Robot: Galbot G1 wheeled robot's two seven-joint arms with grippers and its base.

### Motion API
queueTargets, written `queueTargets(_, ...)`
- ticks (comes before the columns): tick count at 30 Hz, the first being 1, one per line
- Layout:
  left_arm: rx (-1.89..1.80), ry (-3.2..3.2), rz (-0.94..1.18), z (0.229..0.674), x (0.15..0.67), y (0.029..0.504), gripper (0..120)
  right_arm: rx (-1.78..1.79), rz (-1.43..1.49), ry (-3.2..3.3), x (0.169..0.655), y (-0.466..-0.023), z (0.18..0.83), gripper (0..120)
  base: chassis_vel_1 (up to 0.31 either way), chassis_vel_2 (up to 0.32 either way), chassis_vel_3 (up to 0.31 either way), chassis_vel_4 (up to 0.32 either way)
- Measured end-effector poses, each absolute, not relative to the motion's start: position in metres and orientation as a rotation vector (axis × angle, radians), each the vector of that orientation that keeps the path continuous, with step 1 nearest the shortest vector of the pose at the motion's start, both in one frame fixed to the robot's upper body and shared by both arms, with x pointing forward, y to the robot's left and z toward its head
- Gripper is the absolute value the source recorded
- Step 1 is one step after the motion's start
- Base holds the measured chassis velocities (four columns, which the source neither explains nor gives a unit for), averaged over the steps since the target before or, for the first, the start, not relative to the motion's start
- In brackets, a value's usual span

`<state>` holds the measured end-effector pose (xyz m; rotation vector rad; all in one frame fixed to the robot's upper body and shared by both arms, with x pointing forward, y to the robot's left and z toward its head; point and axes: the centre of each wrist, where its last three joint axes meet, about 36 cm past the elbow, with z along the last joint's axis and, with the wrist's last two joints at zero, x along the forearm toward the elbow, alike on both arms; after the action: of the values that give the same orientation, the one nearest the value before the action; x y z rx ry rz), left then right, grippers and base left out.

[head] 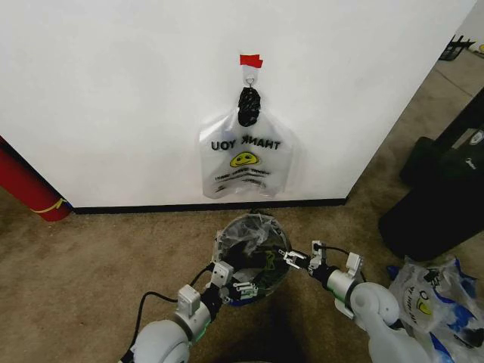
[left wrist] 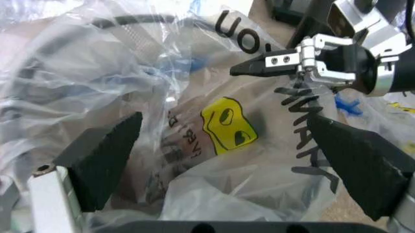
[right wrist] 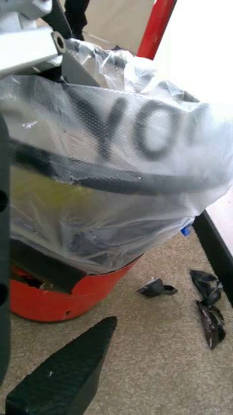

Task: Pick up the garbage bag from the wall and place it over the trash bin.

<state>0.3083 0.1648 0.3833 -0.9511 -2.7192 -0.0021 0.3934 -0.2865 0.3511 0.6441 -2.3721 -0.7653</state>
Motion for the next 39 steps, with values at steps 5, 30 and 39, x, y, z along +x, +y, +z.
queueTargets(5,-0.960,-2.727,-0.051,0.378,0.310,0.156,100,0.637,-0.759,-2.375,0.391,-0.287,0.352,100,0.000,0.000,0.000,0.000)
queueTargets(30,-1.013,-2.779,-0.324,0.359,0.316,0.156,100,0.666,-0.886,-2.403,0.382,-0.285,0.385,100,0.000,0.000,0.000,0.000)
queueTargets(39,-1.014,-2.780,-0.346,0.359,0.313,0.156,100,0.689,-0.958,-2.424,0.375,-0.290,0.403,100,0.000,0.000,0.000,0.000)
